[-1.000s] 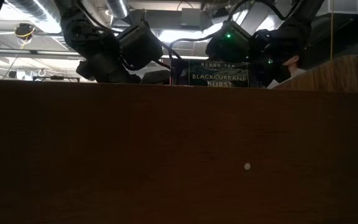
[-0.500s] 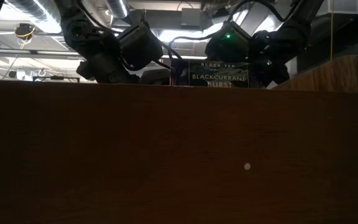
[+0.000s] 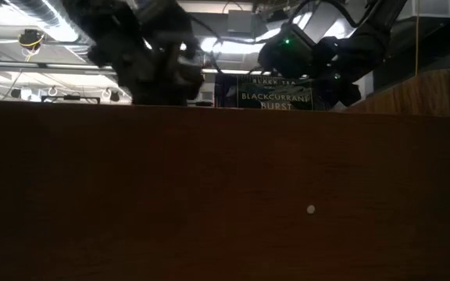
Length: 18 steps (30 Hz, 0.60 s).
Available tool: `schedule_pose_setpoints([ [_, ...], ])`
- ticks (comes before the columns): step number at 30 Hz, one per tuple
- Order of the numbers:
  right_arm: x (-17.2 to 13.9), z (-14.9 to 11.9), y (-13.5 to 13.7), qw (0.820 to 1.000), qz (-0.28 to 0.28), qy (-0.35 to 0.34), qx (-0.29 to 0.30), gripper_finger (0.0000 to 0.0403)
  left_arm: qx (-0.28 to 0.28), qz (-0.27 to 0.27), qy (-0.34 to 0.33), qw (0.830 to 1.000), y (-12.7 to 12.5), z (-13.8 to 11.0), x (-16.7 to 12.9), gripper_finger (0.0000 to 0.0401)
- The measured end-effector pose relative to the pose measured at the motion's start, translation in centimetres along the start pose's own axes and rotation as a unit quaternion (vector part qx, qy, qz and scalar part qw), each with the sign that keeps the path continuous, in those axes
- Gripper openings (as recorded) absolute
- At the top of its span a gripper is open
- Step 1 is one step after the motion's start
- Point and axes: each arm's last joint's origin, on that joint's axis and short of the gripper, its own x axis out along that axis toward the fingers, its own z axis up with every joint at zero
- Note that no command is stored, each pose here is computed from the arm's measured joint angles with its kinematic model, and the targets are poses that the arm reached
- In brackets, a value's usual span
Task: Pick & Place Tea
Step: Put the orange tea bag into the middle section of the wooden organizer
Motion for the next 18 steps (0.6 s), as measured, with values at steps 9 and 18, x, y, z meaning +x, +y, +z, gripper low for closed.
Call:
schedule_pose_setpoints([
  [9,-0.9,0.7,2.4,0.99,0.09,0.047,-0.096,0.0002,0.059,-0.031,-0.039,0.997,-2.2,0.1,-6.3,0.0003],
  [18,-2.8,2.8,7.2,0.964,0.106,0.059,-0.238,0.0002,0.068,-0.055,-0.073,0.994,-2.9,0.2,-9.4,0.0007],
])
